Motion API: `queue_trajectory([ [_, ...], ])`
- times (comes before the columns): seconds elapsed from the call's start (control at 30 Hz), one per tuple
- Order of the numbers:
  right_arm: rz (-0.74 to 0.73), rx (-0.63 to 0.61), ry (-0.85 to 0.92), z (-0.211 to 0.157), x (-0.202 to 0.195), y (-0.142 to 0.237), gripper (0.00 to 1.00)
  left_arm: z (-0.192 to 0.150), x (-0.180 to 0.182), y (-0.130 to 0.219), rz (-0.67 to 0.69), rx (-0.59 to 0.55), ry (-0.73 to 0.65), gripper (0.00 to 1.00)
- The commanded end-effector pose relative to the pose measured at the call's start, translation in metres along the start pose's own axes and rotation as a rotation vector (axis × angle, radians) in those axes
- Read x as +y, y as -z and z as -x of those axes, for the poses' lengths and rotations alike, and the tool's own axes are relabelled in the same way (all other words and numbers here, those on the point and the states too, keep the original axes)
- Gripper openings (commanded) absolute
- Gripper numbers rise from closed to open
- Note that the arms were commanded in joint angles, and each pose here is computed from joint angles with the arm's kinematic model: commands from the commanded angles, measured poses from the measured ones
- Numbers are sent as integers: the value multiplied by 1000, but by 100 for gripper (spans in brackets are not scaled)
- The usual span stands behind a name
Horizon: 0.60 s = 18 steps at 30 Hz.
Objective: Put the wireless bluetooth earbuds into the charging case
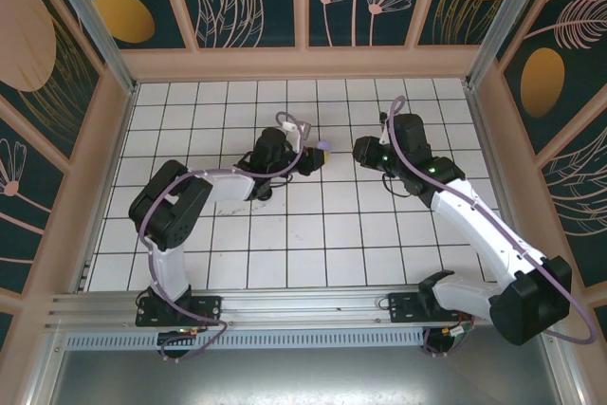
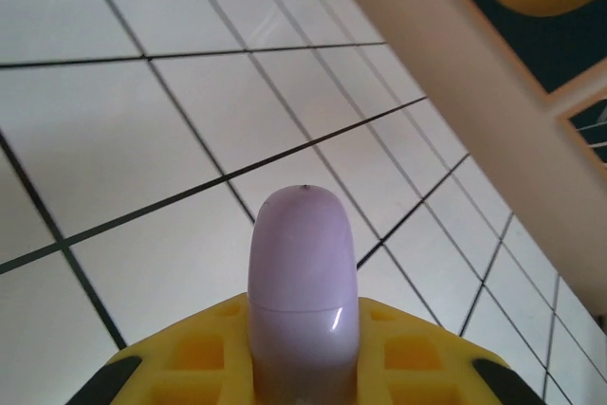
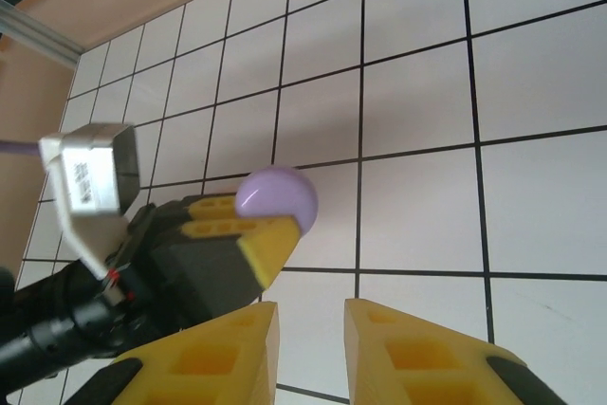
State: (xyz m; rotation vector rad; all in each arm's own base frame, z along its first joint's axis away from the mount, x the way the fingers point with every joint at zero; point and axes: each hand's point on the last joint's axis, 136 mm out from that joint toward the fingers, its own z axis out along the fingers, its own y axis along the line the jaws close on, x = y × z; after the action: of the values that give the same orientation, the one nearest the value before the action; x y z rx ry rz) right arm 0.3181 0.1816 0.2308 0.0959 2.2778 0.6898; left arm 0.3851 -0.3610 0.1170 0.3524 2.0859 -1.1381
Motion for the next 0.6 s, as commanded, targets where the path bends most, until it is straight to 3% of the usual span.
queue_trajectory([
  [0.0,-12,-51,-15,9,-3,-1,25,-13,29,-11,120,63,89,0],
  [0.3,-22,-64,-8,12,-4,5,26,-32,71,-29,250,126,162,1],
  [0.57,-24,-76,-7,15,-3,12,30,-45,89,-25,288,149,209,8],
])
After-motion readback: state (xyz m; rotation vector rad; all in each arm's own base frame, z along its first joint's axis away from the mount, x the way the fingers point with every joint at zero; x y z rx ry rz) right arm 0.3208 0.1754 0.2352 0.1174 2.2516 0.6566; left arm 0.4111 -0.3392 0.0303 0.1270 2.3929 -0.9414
